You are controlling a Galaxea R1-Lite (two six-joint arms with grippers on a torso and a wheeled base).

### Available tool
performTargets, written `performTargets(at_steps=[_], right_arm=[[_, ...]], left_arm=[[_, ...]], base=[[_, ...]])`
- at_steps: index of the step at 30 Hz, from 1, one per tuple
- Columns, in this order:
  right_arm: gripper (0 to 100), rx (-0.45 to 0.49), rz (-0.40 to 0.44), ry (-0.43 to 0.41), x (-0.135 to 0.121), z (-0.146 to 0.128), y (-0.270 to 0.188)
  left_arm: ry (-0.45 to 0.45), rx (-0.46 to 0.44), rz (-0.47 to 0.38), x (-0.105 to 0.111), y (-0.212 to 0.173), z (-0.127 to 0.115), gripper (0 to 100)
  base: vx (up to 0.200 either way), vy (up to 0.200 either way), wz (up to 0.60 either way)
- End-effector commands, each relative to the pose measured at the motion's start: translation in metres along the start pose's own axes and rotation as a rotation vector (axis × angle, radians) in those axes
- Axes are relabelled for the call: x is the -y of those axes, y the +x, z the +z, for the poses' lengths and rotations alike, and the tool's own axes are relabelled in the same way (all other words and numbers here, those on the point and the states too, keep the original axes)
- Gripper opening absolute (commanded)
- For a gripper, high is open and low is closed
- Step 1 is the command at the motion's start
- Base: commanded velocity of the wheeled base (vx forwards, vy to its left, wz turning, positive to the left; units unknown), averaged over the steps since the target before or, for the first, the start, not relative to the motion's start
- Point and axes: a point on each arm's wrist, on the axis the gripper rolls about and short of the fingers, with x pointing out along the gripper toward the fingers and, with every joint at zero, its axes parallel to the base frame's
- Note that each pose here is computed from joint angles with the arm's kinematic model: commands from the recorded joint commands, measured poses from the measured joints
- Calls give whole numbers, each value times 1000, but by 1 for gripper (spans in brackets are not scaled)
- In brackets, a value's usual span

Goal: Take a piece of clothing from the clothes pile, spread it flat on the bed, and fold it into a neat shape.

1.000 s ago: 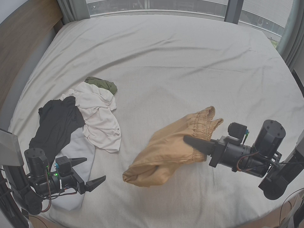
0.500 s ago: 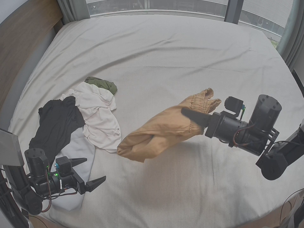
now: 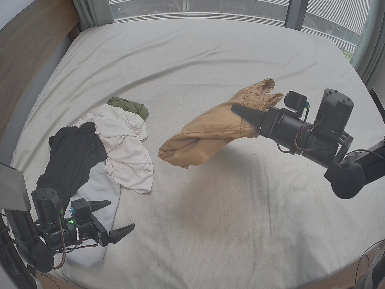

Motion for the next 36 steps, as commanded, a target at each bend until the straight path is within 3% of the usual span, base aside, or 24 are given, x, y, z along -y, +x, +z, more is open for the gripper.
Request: performTargets(at_steps=[1, 21, 36], right_arm=[[0, 29, -7, -12, 6, 14, 9], [0, 68, -49, -26, 50, 27, 53], [0, 131, -84, -53, 78, 58, 72]], left_arm=[[-10, -19, -6, 2, -2, -3, 100], [-16, -24, -9, 2, -1, -5, 100], [-24, -43, -19, 3, 1, -9, 100]], base=[[0, 0, 0], [0, 0, 0], [0, 0, 0]])
